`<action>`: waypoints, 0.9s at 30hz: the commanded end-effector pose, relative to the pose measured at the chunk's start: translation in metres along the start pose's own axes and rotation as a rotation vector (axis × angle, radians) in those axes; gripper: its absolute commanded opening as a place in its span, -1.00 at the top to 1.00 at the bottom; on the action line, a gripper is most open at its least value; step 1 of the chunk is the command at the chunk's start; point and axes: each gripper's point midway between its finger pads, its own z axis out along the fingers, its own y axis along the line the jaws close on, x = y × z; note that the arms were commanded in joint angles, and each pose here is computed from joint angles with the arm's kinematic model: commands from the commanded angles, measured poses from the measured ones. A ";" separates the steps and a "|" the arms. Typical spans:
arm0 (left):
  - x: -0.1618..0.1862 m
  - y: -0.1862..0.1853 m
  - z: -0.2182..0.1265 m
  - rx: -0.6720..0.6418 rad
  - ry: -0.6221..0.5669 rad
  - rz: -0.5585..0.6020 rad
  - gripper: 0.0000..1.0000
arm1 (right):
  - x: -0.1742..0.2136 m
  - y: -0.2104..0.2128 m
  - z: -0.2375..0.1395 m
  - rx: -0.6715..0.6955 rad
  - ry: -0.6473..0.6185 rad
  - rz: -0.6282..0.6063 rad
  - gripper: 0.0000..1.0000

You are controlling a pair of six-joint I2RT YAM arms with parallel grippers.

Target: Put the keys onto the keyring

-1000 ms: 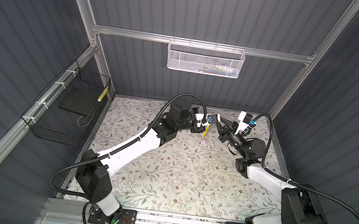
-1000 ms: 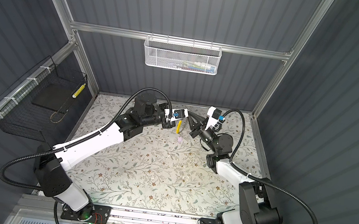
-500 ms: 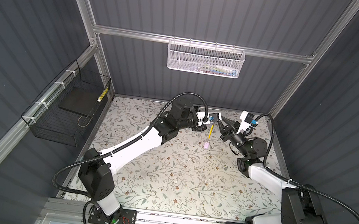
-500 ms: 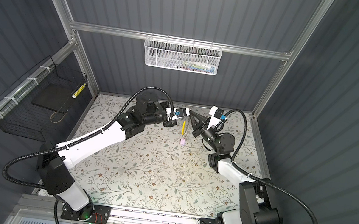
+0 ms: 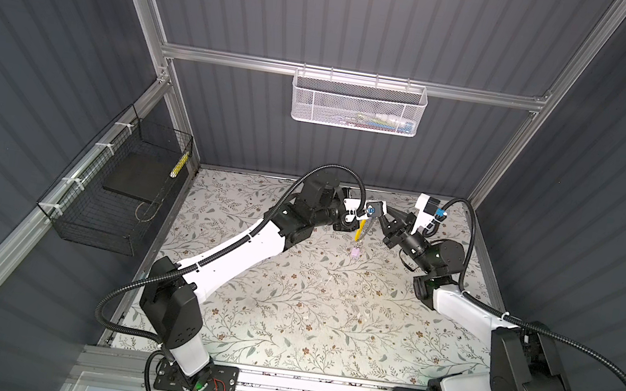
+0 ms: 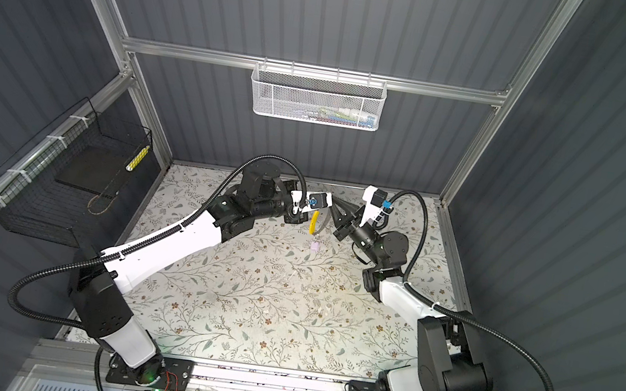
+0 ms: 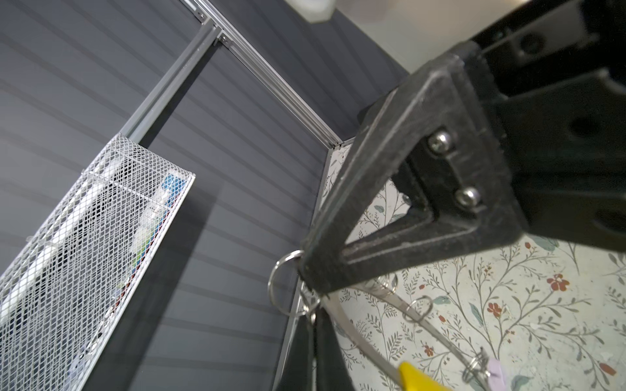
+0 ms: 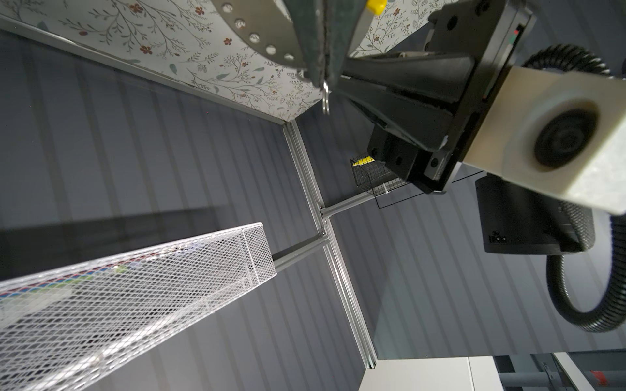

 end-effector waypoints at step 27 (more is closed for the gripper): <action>0.042 -0.082 0.085 0.294 0.154 -0.153 1.00 | 0.053 -0.099 -0.098 0.476 0.150 -0.014 0.23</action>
